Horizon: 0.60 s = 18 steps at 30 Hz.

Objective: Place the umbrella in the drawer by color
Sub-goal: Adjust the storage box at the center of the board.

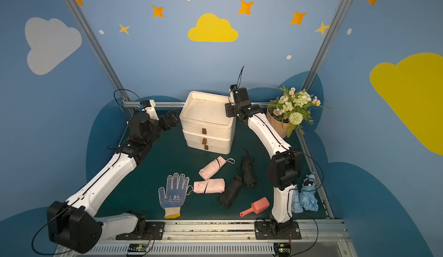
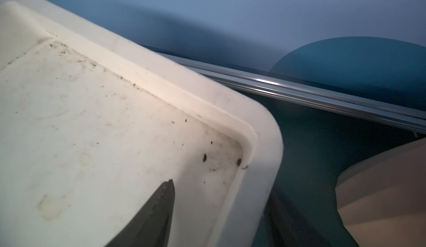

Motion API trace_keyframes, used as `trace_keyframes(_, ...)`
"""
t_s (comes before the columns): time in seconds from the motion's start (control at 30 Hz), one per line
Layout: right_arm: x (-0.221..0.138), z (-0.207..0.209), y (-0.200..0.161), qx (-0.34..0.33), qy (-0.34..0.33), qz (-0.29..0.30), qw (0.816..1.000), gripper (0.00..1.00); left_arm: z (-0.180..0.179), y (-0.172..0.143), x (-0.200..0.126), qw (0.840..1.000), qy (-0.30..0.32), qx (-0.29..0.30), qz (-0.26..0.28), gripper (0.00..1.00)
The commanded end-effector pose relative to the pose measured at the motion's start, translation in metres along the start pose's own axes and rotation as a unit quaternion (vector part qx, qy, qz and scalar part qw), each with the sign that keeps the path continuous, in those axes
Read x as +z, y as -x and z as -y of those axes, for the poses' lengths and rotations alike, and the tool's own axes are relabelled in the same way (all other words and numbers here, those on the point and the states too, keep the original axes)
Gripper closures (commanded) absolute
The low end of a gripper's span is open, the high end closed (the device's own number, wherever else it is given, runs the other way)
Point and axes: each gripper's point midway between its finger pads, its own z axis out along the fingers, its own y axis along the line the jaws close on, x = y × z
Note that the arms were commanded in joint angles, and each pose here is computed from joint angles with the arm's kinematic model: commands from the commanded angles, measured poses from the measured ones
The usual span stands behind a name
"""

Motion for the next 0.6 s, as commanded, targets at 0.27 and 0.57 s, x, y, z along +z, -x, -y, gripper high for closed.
trace_keyframes(0.27,-0.111,-0.042,0.019,-0.097,-0.024,0.051,0.994,0.26,-0.011,-0.024,0.108,0.984,0.044,0.122,-0.119,0.11)
trace_keyframes(0.57,-0.134,-0.12,-0.076,-0.026,0.108,0.027,0.993,0.33,0.006,-0.036,0.141,0.97,0.085,0.195,-0.115,0.31)
